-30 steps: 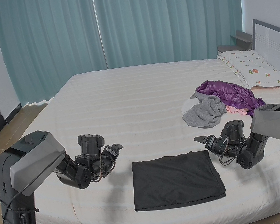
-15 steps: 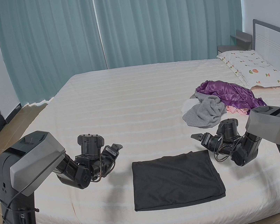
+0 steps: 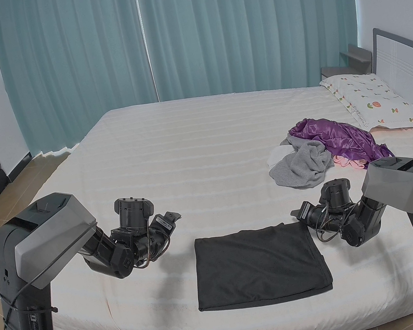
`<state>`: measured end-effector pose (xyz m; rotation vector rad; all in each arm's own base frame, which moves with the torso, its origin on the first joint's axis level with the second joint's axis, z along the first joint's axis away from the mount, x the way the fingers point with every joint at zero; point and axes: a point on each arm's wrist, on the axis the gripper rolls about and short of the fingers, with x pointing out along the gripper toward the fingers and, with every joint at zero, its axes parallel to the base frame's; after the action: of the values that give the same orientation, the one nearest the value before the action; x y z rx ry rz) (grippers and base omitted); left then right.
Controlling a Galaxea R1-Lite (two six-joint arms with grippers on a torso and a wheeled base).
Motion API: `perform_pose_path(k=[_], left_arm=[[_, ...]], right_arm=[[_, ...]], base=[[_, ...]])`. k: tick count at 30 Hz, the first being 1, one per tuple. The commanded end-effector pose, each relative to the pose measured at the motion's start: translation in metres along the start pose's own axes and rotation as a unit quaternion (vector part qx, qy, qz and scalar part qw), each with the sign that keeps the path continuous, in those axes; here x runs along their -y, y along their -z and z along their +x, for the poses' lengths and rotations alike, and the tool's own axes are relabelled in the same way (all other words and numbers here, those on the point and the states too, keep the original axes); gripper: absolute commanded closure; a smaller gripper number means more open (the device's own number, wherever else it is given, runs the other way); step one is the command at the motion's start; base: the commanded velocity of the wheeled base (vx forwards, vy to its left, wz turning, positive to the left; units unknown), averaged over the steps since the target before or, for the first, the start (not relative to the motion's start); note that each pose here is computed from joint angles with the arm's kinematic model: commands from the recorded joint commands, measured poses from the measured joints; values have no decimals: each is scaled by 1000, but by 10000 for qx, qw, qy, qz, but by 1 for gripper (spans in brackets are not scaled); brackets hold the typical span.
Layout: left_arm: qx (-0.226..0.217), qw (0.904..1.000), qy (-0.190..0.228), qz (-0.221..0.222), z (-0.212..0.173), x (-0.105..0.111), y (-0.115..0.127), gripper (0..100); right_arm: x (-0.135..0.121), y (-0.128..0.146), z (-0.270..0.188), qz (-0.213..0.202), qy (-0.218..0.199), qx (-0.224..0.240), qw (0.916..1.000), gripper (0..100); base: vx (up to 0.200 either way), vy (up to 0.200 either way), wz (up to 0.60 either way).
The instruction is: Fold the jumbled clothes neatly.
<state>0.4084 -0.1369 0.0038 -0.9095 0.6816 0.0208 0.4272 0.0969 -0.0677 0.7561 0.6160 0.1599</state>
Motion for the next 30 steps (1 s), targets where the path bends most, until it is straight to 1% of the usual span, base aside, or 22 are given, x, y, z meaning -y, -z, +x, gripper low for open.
perform_pose_path(k=[1, 7, 19, 20, 30], left_arm=[[1, 10000, -5, -2, 0, 0, 0, 0], [1, 10000, -5, 6, 0, 0, 0, 0], [-4, 10000, -1, 18, 0, 0, 1, 0], [-4, 10000, -1, 18, 0, 0, 1, 0], [-8, 10000, -8, 26, 1, 0, 1, 0]], right_arm=[[1, -1, 0, -7, 64, 67, 10000, 100], [0, -3, 2, -4, 128, 219, 9997, 100], [3, -2, -2, 4, 157, 197, 9997, 100], [4, -1, -3, 3, 158, 175, 9997, 0], [4, 6, -9, -46, 28, 267, 9996, 0]], base=[[0, 0, 0], [0, 0, 0], [0, 0, 0], [0, 0, 0], [0, 0, 0]])
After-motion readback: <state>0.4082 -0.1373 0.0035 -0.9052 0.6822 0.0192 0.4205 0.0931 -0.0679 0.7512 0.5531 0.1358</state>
